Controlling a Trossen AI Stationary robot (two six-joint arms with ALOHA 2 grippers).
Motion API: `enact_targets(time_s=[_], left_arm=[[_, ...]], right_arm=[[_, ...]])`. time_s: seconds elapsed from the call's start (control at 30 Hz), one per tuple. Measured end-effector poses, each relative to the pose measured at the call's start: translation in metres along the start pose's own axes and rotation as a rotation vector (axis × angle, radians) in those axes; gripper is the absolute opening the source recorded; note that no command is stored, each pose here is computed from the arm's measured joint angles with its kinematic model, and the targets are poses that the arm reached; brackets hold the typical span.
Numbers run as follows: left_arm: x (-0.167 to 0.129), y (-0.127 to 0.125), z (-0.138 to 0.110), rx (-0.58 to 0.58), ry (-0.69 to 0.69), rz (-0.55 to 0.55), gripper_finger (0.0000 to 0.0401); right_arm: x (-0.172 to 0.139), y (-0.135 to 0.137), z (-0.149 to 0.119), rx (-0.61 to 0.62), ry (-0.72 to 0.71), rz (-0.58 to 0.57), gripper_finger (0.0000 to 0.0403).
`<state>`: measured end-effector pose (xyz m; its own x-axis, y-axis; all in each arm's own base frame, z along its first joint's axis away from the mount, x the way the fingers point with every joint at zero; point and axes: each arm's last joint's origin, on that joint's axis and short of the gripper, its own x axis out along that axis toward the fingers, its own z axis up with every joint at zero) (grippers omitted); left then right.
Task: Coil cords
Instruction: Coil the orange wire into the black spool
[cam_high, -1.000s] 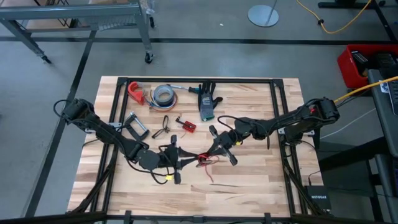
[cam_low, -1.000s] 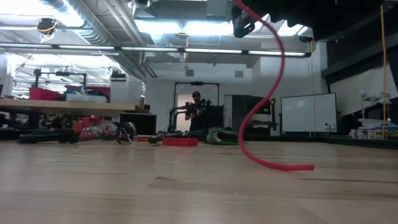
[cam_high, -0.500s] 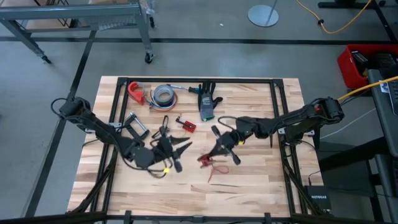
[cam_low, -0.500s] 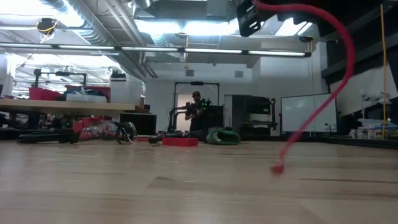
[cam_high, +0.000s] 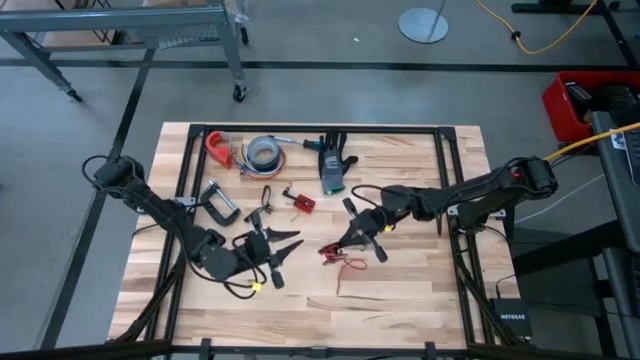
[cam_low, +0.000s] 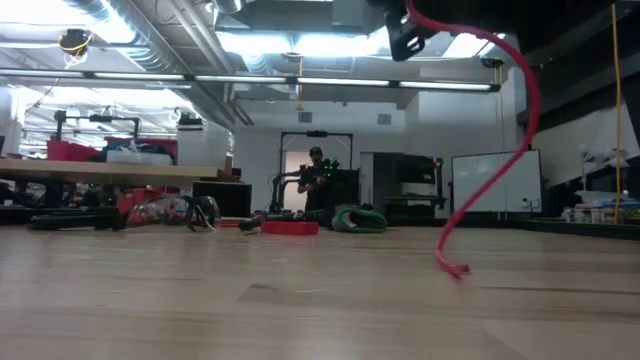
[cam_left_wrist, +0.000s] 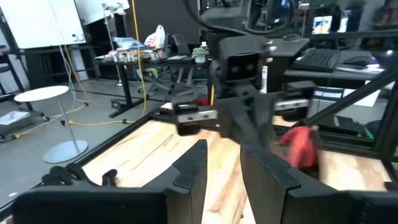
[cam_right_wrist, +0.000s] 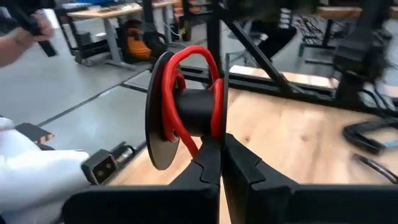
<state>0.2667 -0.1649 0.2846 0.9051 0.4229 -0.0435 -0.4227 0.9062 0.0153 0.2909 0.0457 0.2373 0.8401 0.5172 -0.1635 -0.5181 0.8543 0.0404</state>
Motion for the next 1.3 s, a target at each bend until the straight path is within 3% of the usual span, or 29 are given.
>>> enact_targets(time_s=[0.5, 0.93, 1.3], left_arm=[[0.000, -0.001, -0.019, -0.242, 0.095, 0.014, 0.0081], [0.048, -0.012, -0.077, -0.245, 0.122, 0.125, 0.0073], [0.085, -0.010, -0.114, -0.246, 0.130, 0.106, 0.0073]], right_arm=[[-0.046, -0.009, 0.035, -0.029, -0.091, -0.111, 0.0003], [-0.066, -0.012, 0.059, -0.078, -0.183, -0.225, 0.0003], [-0.067, -0.012, 0.077, -0.122, -0.183, -0.227, 0.0003]])
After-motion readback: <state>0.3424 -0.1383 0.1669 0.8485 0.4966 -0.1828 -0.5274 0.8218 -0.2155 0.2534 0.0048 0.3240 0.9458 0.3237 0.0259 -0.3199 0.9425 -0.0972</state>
